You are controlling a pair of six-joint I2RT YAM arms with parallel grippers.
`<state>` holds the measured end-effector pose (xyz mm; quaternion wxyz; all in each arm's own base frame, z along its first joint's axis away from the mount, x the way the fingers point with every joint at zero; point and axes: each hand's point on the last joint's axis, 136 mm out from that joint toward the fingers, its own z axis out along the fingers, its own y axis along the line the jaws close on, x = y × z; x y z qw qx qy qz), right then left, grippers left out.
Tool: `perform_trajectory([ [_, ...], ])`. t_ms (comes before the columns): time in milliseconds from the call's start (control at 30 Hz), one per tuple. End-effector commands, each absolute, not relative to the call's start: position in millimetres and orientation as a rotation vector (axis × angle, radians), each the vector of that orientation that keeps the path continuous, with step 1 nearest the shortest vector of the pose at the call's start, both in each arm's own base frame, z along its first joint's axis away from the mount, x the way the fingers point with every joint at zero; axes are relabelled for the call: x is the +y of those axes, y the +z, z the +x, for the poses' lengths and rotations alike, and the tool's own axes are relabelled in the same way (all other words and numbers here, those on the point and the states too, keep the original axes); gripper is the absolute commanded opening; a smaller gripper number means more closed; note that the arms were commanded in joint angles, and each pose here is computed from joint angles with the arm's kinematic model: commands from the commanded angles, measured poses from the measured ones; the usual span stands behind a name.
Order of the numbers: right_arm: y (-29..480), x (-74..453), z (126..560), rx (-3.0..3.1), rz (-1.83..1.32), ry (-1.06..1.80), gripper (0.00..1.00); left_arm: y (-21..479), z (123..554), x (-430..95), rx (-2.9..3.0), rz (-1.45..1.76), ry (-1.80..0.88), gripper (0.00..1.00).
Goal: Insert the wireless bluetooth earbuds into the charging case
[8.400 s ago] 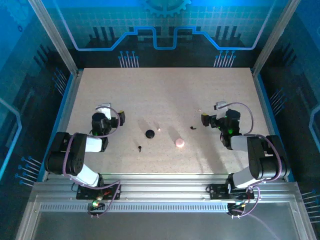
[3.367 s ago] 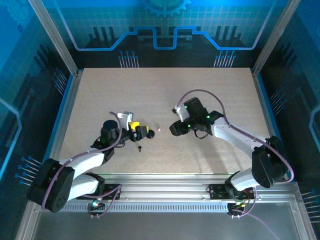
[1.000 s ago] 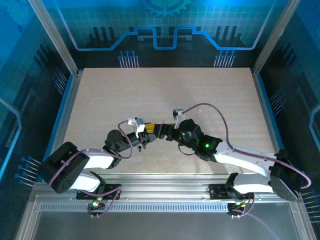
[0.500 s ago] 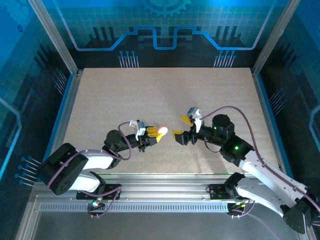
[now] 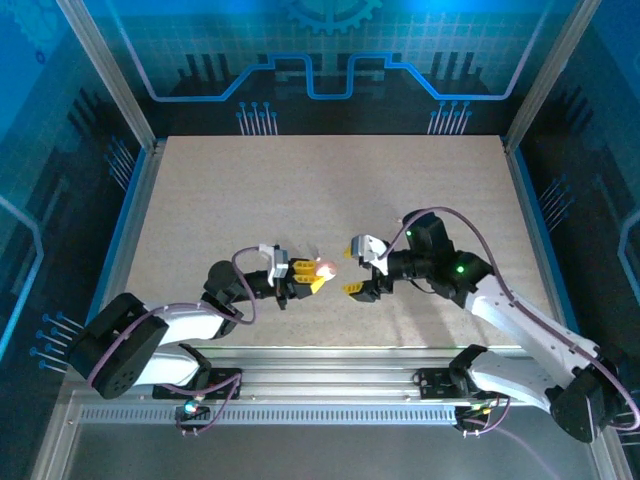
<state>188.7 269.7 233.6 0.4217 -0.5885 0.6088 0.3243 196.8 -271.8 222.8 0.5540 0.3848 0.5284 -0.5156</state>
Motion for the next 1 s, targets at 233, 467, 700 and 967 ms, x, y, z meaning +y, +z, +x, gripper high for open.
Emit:
perform_trajectory([
  [233, 246.2, 289.0, 178.7, 1.432, -1.614, 1.050, 0.61, 249.2, 184.1, -271.9, 1.114, 0.966, -1.209, 0.17],
  [467, 245.0, 295.6, 175.9, 1.413, -1.654, 1.148, 0.47, 249.0, 184.9, -272.2, 1.115, 0.963, -1.206, 0.17],
  [700, 245.8, 294.9, 180.3, 1.420, -1.669, 1.136, 0.25, 247.8, 186.9, -272.5, 1.121, 0.959, -1.201, 0.20],
  [967, 236.2, 279.0, 193.0, 1.558, -1.682, 0.922, 0.18, 223.9, 197.3, -266.8, 1.193, 0.941, -1.083, 0.51],
])
